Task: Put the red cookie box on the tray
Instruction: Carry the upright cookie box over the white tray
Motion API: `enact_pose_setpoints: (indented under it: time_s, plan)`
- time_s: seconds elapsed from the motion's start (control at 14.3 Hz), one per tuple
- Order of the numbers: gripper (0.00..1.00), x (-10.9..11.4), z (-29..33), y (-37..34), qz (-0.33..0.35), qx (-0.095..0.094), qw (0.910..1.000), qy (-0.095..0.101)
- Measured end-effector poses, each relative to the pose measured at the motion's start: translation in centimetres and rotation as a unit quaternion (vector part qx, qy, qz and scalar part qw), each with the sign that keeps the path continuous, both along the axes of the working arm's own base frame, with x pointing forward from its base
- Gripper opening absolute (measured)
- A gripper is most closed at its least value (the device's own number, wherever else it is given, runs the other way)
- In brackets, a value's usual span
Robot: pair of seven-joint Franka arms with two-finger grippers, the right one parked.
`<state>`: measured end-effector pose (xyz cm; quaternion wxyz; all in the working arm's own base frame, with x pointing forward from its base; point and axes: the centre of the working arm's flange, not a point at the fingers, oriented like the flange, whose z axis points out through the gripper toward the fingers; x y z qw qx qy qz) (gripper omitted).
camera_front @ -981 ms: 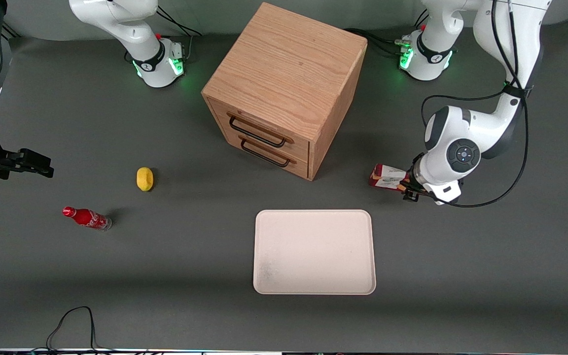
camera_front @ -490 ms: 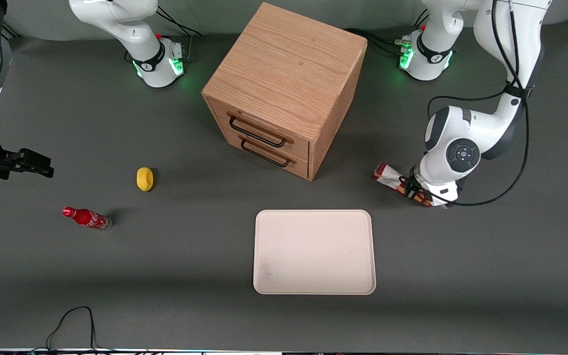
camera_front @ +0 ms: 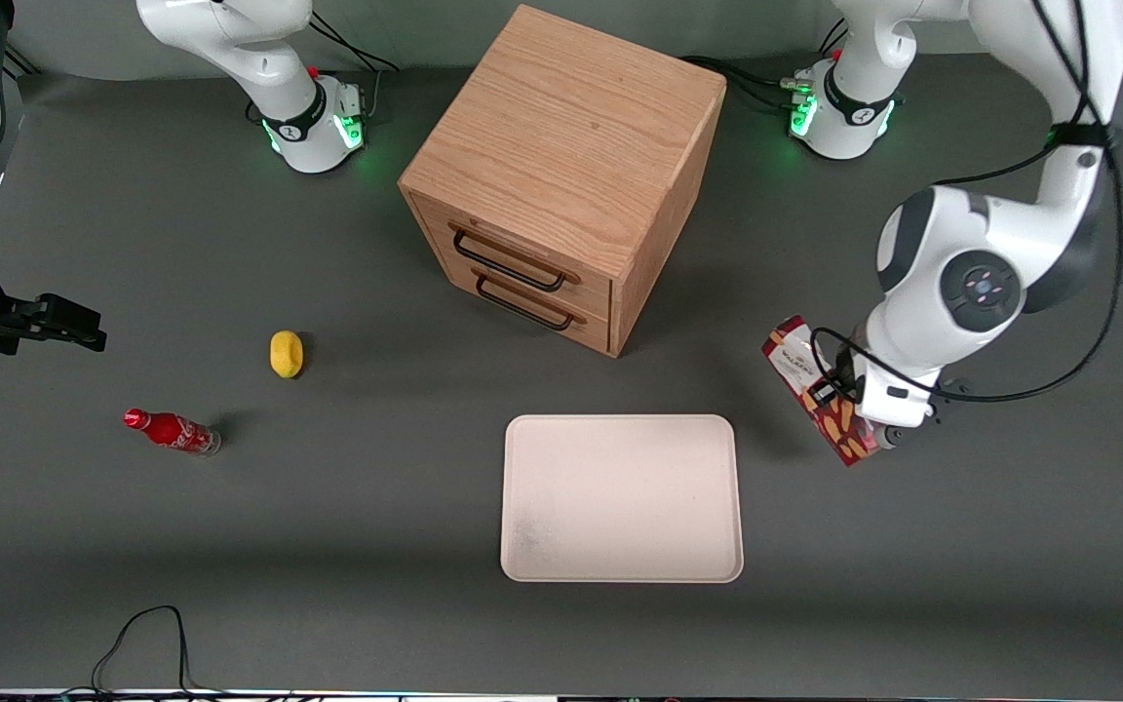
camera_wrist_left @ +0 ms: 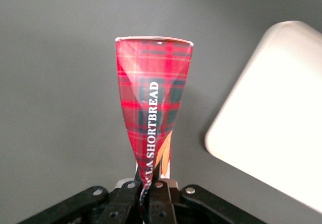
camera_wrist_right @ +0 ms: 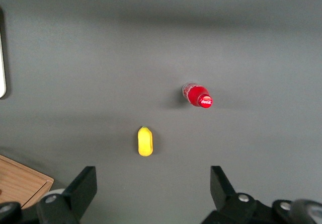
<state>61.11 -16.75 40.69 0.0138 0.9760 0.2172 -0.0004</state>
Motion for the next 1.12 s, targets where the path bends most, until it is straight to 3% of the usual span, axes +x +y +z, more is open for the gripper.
enact_pose_setpoints:
  time_s: [0.28, 0.56, 0.77, 0.98, 1.12]
  plan:
    - [0.03, 2.0, 5.4, -2.3, -0.121, -0.007, 0.9922, -0.028]
    - [0.03, 4.8, 1.6, -8.2, -0.23, -0.018, 0.9727, -0.029]
    - [0.03, 7.4, -3.2, -10.9, -0.257, -0.017, 0.966, -0.023]
    - [0.03, 9.4, -8.0, -11.3, -0.261, -0.012, 0.9648, -0.031]
    - [0.03, 9.9, -10.9, -11.5, -0.25, -0.026, 0.9673, -0.036]
